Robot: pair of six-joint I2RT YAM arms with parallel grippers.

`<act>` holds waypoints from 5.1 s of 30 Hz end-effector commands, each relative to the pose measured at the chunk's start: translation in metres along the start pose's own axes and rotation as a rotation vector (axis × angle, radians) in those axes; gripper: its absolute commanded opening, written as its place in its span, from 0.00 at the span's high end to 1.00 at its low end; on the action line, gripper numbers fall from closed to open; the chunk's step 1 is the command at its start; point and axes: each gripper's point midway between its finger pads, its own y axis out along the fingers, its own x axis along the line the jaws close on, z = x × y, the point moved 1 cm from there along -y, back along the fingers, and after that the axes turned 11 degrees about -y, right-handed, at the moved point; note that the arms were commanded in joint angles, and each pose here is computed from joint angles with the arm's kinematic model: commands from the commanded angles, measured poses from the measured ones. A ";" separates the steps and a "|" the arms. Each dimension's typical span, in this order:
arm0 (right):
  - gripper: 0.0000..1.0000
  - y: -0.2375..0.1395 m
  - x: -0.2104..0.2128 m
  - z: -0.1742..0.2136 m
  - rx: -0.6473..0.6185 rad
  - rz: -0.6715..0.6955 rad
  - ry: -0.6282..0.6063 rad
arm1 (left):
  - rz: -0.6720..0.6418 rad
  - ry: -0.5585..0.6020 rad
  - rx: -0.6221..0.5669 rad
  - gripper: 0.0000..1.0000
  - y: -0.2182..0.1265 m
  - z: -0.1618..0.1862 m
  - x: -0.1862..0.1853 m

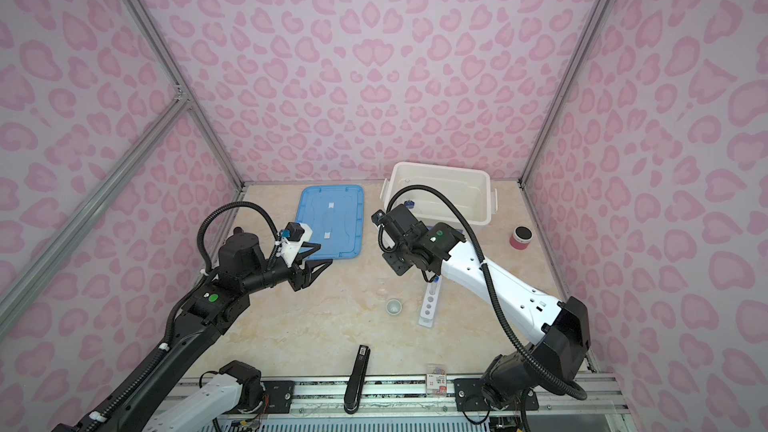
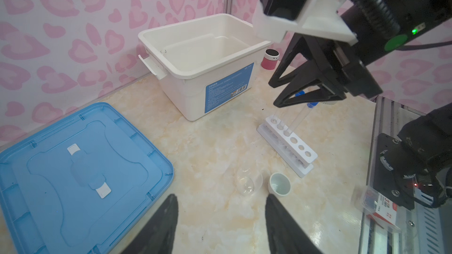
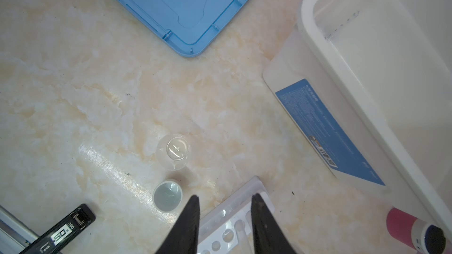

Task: Organize the chemistry lab equipment
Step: 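Raise the open right gripper out of the bin toward the small clear beaker, then lower the right gripper around the rim of the small clear glass beaker, then close the right gripper on the beaker rim and lift it, then carry the beaker with the right gripper over the white bin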

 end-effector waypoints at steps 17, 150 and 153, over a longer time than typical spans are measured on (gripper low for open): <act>0.59 0.076 0.051 0.017 0.150 -0.119 0.036 | 0.045 -0.009 0.034 0.41 0.012 0.011 -0.001; 0.92 -0.045 -0.116 -0.048 -0.076 0.086 0.216 | 0.041 -0.015 0.056 0.44 0.016 0.013 0.001; 0.92 -0.044 -0.135 -0.050 -0.091 0.097 0.252 | 0.041 -0.008 0.053 0.44 0.015 0.012 0.000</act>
